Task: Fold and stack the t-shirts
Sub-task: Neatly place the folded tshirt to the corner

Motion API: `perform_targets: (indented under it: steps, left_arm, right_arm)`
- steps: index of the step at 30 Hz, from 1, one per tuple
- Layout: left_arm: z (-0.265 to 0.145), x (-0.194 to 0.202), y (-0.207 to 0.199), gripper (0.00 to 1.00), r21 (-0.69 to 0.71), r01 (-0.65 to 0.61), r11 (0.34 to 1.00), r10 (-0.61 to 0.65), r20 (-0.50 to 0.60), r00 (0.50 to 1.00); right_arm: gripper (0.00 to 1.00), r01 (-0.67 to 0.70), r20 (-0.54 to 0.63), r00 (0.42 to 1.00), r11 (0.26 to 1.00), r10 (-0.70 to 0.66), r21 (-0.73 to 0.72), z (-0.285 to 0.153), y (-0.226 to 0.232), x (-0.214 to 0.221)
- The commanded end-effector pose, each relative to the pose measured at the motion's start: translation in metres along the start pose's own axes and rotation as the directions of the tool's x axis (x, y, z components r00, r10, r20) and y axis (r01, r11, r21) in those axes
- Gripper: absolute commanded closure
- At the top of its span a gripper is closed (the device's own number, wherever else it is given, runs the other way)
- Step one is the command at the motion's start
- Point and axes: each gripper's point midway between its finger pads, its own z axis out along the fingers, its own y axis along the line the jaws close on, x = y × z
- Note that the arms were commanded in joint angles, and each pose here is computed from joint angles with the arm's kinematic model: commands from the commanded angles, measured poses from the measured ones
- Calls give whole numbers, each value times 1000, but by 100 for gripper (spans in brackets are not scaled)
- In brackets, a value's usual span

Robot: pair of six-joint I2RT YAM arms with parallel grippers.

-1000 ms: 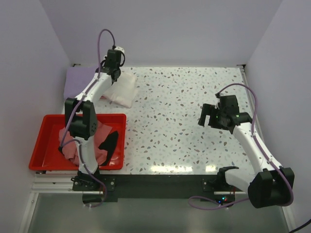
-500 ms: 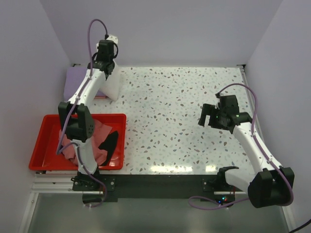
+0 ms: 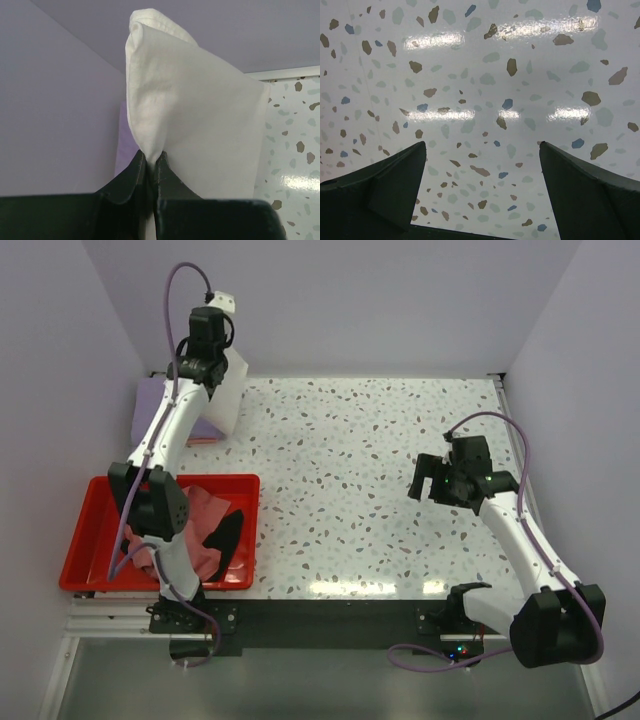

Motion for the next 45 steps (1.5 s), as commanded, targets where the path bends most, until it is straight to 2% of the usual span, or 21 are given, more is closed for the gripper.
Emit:
perform_targets:
  steps: [1, 11, 22, 34, 40, 45]
  left_arm:
    - [-40, -57, 52, 100, -72, 74, 995, -61, 162, 985]
    - [-48, -53, 81, 100, -155, 97, 983, -69, 174, 982]
    - [-17, -18, 66, 100, -143, 74, 987, -61, 95, 994]
    - [10, -4, 40, 100, -86, 64, 994, -60, 49, 997]
    - [18, 3, 45, 100, -123, 70, 990, -66, 32, 997]
    - [30, 18, 65, 100, -150, 102, 983, -102, 13, 995]
  right_arm:
    - [1, 1, 36, 999, 1000, -2, 14, -5, -1, -13]
    - [1, 2, 28, 1000, 1000, -3, 15, -4, -1, -11]
    - [1, 0, 23, 1000, 1000, -1, 20, -4, -2, -10]
    - [1, -1, 24, 1000, 999, 0, 33, -3, -4, -11]
    - [1, -3, 23, 1000, 999, 2, 35, -3, -5, -11]
    - [1, 0, 19, 1000, 999, 0, 39, -2, -5, -11]
